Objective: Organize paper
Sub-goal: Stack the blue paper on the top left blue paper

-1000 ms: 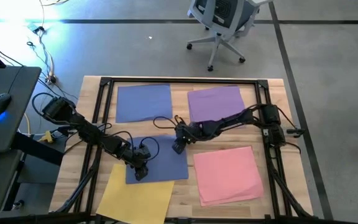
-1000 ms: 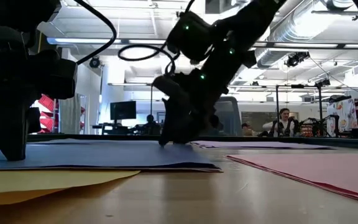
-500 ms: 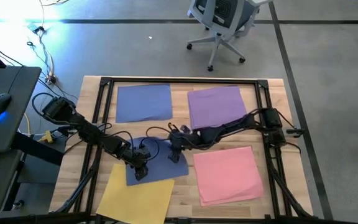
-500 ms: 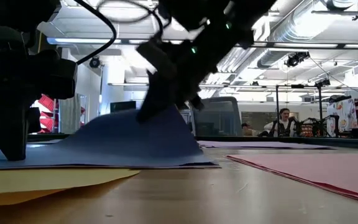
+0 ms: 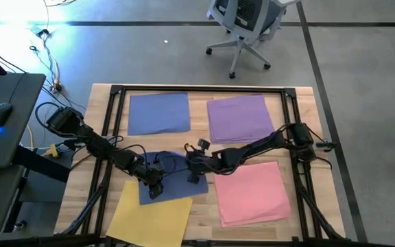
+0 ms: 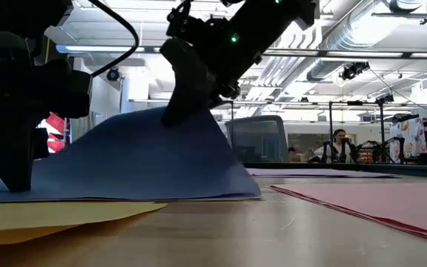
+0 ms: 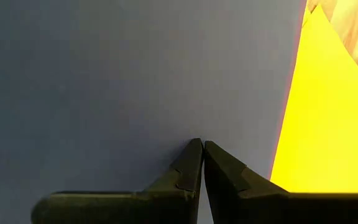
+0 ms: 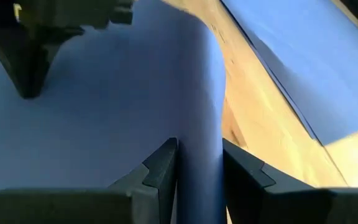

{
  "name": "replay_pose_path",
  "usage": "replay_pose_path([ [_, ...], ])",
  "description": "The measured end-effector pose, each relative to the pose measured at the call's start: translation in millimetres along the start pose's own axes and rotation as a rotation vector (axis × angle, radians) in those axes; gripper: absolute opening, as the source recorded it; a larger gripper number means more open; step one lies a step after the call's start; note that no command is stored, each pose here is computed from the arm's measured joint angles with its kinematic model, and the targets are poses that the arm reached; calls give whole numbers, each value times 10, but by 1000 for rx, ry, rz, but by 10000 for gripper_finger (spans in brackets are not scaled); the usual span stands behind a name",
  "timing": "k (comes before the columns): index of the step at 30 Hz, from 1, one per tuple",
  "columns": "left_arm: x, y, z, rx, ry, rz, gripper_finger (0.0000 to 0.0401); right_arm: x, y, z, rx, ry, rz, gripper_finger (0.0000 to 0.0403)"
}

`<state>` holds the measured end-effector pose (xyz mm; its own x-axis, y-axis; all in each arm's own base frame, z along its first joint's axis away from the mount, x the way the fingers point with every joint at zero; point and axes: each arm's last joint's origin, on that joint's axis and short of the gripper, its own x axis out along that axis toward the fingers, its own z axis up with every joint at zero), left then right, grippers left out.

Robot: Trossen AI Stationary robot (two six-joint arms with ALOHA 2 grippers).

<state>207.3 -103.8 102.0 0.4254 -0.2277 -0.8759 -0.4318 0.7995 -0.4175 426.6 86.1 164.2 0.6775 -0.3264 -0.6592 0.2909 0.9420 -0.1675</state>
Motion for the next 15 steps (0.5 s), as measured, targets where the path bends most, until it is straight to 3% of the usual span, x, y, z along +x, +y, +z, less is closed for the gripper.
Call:
replay_pose_path([
  [5,0,0,0,-1,2,-2,0,30,-21,-148,-10,29,-58,95],
  [15,0,0,1,-2,4,-3,0,88,70,-255,-50,24,-16,94],
])
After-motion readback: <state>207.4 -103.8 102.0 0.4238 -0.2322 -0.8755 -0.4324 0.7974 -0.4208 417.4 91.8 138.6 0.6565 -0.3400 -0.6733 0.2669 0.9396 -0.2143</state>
